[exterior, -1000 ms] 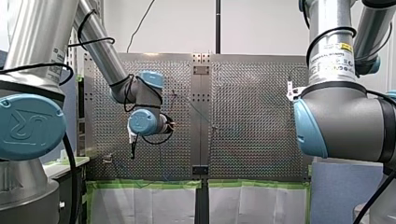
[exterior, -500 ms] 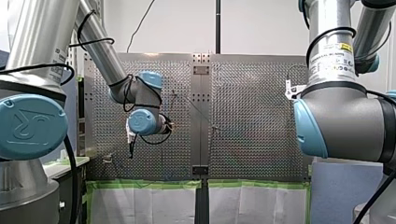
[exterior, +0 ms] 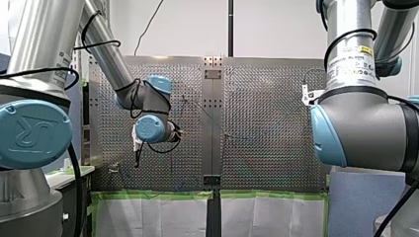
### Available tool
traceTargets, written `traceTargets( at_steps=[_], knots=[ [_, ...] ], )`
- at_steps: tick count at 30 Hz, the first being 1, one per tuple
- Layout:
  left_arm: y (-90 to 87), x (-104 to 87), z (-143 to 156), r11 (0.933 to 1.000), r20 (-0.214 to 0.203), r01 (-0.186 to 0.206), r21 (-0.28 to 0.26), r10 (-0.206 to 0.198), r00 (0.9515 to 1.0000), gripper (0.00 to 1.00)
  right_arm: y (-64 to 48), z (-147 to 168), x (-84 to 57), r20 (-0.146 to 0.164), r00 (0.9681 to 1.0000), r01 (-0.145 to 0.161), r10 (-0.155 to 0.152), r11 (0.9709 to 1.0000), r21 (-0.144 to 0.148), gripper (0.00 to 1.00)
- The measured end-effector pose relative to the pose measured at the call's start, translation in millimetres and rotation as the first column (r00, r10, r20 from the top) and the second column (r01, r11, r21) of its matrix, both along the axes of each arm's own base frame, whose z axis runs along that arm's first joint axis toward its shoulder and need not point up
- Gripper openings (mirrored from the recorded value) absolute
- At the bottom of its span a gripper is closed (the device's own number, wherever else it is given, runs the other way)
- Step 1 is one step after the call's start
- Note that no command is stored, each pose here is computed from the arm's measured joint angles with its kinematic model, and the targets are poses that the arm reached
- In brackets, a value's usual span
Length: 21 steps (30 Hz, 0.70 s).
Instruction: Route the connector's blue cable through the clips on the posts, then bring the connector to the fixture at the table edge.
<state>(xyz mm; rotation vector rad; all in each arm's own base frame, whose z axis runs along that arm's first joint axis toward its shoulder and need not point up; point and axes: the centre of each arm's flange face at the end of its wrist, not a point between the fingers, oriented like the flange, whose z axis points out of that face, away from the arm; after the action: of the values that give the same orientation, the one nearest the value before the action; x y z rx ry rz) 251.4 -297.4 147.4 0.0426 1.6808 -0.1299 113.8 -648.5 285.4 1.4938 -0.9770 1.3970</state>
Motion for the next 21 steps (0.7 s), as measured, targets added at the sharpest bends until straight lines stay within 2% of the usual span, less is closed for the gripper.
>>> traceTargets(
  at_steps=[6,13,21],
  knots=[
    [1.4,1.2,-0.4,1.0000,-0.002,-0.004,0.007,0.004,1.0000,1.00,-1.4,1.6,2.8,-0.003,1.0000,-0.007,0.007,1.0000,-0.006,0.00],
    [2.3,1.9,-0.5,0.9999,-0.004,-0.007,0.009,0.007,1.0000,1.00,-4.0,-5.4,9.2,-0.013,0.9993,-0.036,0.036,0.9994,-0.005,0.00],
    [3.5,1.6,-1.0,0.9998,-0.009,-0.011,0.015,0.011,0.9999,1.00,-5.9,-5.5,10.2,-0.011,0.9991,-0.040,0.040,0.9992,-0.006,0.00]
  ],
)
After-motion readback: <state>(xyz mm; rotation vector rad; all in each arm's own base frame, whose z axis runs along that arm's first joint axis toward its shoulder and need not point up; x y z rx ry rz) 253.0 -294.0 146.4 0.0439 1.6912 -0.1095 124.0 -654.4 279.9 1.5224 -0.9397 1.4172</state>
